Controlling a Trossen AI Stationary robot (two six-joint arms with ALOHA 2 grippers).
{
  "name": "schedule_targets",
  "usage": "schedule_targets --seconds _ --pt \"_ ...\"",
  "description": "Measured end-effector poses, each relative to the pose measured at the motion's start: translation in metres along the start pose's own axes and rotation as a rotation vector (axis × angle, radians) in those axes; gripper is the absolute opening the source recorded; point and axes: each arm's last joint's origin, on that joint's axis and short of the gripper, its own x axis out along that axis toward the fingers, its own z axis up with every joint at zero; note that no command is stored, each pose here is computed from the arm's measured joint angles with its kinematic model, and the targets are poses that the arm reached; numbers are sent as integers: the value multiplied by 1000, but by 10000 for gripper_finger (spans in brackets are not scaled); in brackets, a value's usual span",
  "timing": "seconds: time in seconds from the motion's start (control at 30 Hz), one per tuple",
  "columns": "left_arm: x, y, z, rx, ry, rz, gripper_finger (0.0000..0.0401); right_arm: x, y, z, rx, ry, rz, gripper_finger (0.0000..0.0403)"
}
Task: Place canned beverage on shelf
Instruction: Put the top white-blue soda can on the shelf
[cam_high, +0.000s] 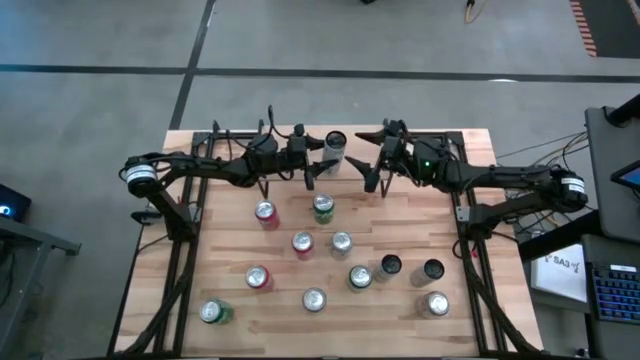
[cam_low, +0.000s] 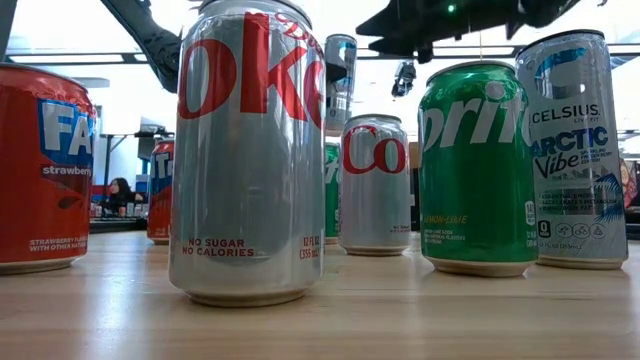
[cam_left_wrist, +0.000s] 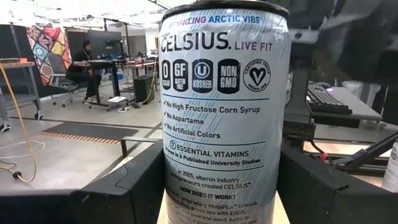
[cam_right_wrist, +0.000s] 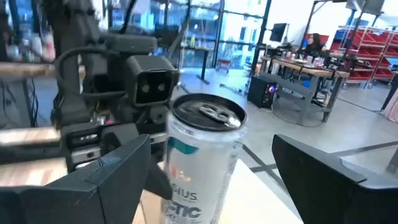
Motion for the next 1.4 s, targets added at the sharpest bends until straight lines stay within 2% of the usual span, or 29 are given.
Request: schedule_targets --seconds 0.4,0.7,0.97,1.17,1.4 --pt "0 0 3 -12 -35 0 236 33 4 -20 37 -1 5 323" --pt "0 0 3 -15 -31 1 237 54 4 -16 27 -32 -24 313" --pt "0 0 3 -31 -33 2 259 57 3 -18 49 -27 -25 238" --pt "0 0 5 -43 -41 2 290 56 1 -17 43 -20 -34 237" --pt "-6 6 10 -44 -10 23 298 55 -7 -22 42 3 -122 245"
